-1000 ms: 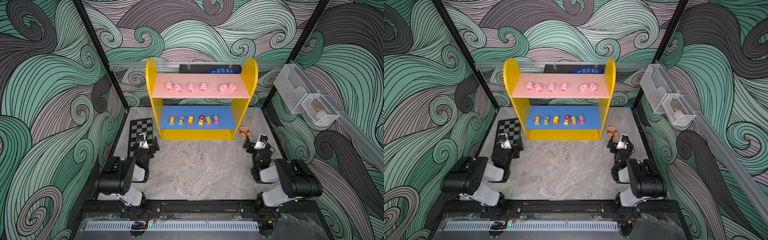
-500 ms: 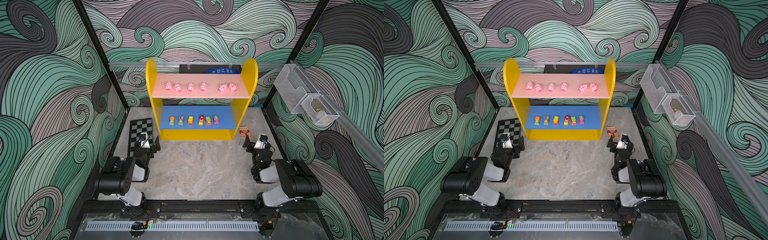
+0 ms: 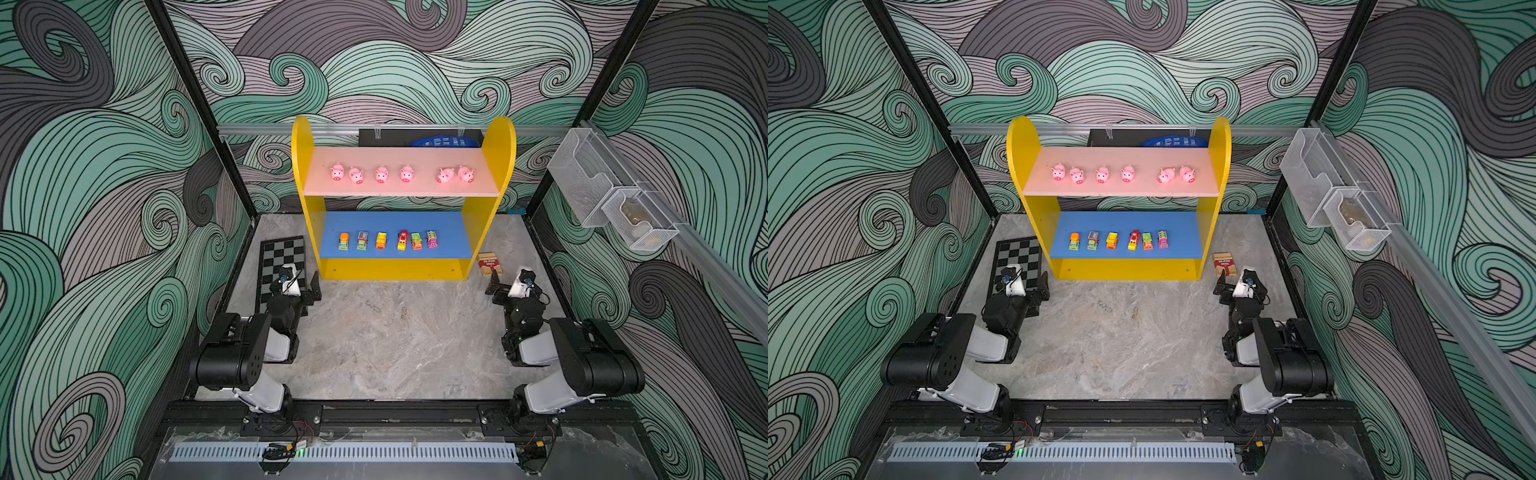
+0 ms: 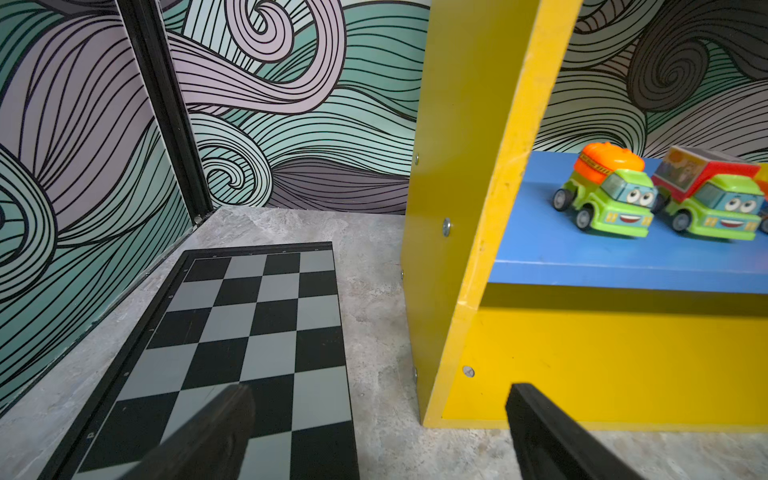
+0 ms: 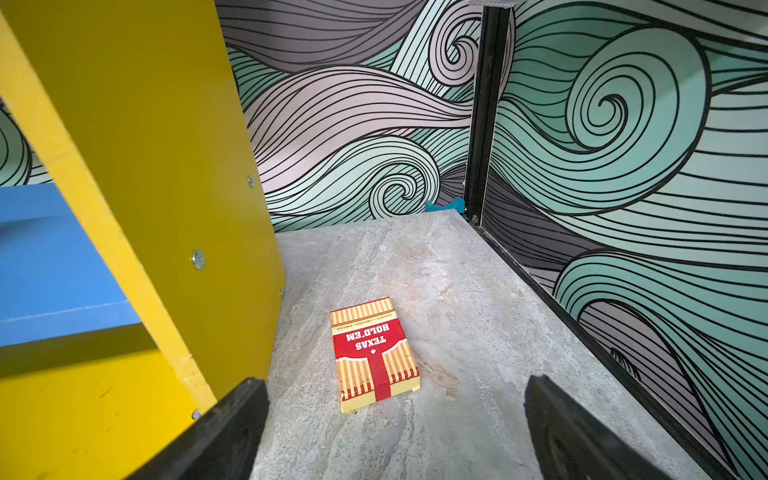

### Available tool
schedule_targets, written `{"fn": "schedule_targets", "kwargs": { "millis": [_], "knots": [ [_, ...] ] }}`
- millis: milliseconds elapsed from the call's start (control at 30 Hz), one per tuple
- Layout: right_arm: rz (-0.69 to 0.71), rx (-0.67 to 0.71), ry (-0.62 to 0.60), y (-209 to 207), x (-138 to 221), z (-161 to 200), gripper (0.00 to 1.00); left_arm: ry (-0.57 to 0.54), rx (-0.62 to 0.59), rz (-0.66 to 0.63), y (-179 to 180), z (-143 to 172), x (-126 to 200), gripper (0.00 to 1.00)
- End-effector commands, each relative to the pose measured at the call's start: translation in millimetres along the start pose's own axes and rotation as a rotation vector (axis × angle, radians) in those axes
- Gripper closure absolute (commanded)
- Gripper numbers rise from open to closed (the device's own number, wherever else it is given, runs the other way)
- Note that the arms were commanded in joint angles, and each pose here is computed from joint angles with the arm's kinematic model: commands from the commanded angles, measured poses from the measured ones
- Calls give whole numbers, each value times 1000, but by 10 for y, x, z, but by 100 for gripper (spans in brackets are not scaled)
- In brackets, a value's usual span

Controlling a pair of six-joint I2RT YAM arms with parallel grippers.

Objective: Organize plastic toys on shelves
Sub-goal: Reset both arms

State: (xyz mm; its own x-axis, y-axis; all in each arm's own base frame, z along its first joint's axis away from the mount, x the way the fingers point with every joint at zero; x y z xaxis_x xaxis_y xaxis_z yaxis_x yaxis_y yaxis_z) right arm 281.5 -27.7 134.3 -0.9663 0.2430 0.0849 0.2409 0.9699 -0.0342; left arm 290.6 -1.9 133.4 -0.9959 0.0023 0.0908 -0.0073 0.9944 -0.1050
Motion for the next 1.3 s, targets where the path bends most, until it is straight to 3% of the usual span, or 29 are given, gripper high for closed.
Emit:
{"fn": "schedule_targets", "kwargs": {
  "millis": [0,400,600,1267],
  "knots": [
    [-7,2,-44,8,-26,-88,0,-27,-9,14,-9,-61,-50,1],
    [2,-14,-116,-40,165,-107,0,-29,-9,15,-12,-64,-49,1],
    [-17,9,-36,23,-38,-81,0,-27,-10,15,-11,-60,-48,1],
    [-25,15,-35,36,-48,-81,0,-27,-10,14,-9,-60,-50,2]
  ]
}}
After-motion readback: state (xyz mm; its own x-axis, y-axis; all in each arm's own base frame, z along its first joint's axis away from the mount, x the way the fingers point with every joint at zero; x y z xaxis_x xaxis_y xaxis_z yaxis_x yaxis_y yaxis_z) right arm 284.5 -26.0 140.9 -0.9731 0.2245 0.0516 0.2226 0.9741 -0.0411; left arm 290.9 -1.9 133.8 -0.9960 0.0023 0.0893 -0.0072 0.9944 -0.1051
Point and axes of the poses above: each gripper's point midway between its finger pads, its own x axis back along the fingers, its own y axis along the line the jaws close on, z = x × y, the point moved 8 cm from there along x, back along the fingers, and after that the axes turned 4 degrees about x, right-handed, at the moved point
